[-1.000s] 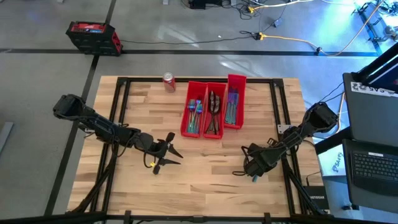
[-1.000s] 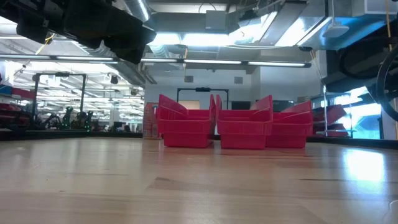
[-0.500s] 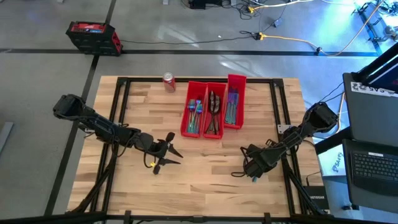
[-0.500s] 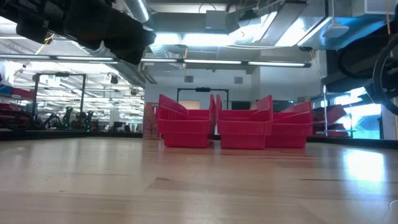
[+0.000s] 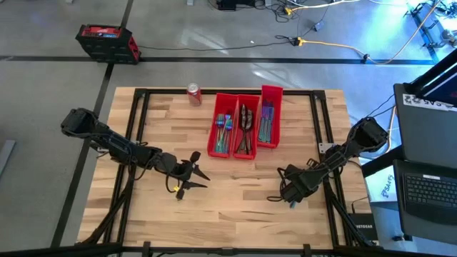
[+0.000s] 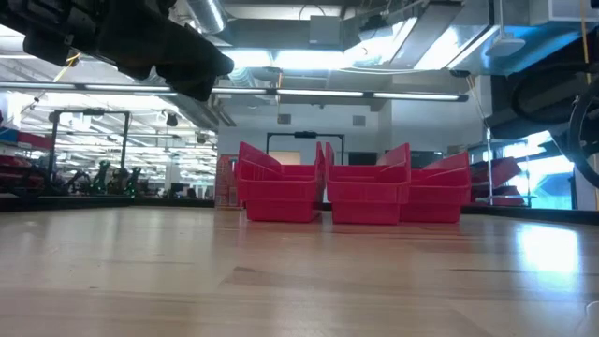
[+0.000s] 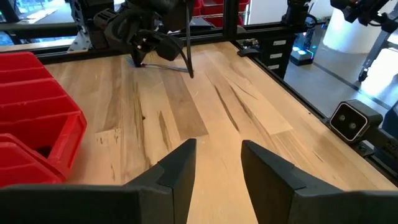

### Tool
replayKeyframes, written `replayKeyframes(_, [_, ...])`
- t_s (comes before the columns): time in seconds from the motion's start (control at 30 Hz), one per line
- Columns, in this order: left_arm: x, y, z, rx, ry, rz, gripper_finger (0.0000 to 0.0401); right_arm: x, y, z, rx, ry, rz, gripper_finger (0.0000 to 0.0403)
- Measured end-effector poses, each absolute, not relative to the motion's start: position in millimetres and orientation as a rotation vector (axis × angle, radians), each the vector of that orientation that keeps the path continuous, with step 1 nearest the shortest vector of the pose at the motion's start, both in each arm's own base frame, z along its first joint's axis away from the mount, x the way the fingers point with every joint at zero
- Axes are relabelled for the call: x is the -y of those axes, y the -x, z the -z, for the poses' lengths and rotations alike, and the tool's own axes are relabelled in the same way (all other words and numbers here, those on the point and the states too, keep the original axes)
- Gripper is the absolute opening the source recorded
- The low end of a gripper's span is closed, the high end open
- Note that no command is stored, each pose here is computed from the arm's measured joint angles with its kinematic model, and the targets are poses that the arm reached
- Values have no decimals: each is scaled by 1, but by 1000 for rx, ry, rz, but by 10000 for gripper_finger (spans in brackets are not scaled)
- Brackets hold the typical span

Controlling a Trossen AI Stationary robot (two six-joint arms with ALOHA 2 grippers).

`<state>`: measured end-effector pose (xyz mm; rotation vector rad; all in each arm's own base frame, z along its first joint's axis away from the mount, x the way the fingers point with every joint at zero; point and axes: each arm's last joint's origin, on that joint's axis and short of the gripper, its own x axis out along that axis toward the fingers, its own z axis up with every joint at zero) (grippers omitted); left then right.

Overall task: Sort silverware
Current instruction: Put the purple fork into the left red bin

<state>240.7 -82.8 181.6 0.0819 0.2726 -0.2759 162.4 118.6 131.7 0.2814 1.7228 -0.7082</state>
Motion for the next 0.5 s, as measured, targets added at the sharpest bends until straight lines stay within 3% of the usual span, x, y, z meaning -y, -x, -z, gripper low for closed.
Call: replayKeyframes(0.5, [82, -241, -182, -274, -66, 256, 117, -121, -166, -140, -1737, -259, 700, 0])
